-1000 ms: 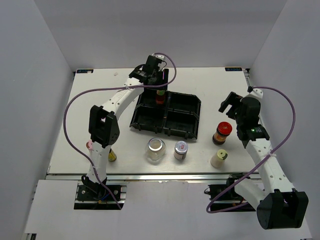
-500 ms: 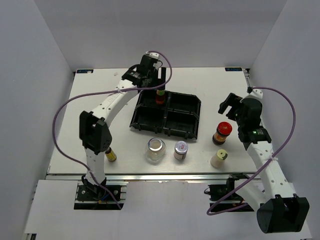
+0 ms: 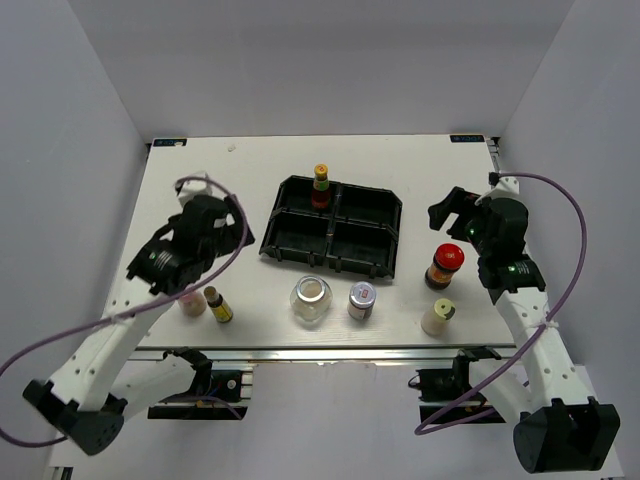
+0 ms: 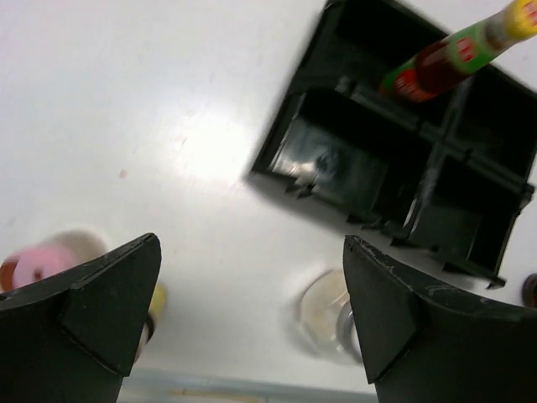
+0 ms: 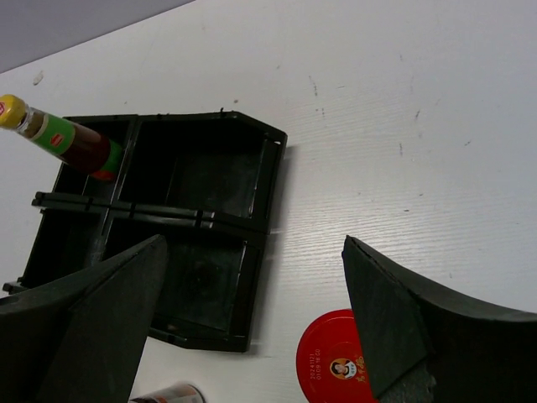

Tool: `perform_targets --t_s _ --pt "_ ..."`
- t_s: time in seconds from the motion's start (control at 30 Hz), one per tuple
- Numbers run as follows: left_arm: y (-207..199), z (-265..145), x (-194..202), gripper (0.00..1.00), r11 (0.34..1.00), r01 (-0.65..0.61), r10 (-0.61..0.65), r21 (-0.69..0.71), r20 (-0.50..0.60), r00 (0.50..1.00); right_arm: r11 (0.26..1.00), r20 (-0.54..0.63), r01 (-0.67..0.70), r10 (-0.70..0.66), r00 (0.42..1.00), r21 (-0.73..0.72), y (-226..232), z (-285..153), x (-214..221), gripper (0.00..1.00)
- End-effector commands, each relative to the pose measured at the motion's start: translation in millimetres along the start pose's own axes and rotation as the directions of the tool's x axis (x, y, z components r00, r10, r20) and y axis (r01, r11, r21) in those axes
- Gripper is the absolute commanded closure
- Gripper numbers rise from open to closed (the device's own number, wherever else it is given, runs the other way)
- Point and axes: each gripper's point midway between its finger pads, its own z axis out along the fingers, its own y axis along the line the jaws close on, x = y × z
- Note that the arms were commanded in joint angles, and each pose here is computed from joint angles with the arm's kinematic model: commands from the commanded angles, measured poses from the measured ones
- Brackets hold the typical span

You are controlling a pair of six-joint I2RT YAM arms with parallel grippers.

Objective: Organize the condiment bottles

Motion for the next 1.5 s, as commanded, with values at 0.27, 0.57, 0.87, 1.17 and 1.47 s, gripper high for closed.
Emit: perform_targets --t_s 0.27,0.57,0.87,1.17,1.47 --pt "82.5 -13.7 101.7 0.02 0.965 0.088 -0.131 -0.246 -0.165 0.978 0.996 0.017 0.007 -0.005 1.0 -0.087 17.5 5.9 -11.9 0.11" --pt "92.1 -1.4 125.3 0.24 0.951 0.041 -0.114 -0.307 -0.223 0.968 0.998 0.012 0.003 -0.002 1.0 -0.059 12.2 8.1 -10.2 0.11" --pt "101.7 -1.5 136.5 0.47 0.939 0.046 -0.131 -0.341 -0.229 0.965 0.999 0.009 -0.002 0.003 1.0 -0.04 9.0 10.1 -8.9 0.11" --pt "96.7 -2.3 128.9 0.92 0.946 0.039 -0.116 -0.321 -0.224 0.968 1.0 0.011 -0.006 0.006 1.0 -0.028 7.1 9.1 -9.6 0.11" --pt "40.2 3.1 40.1 1.0 0.985 0.081 -0.087 -0.153 -0.036 0.996 1.0 0.022 0.003 -0.003 1.0 -0.015 4.9 6.3 -12.4 0.11"
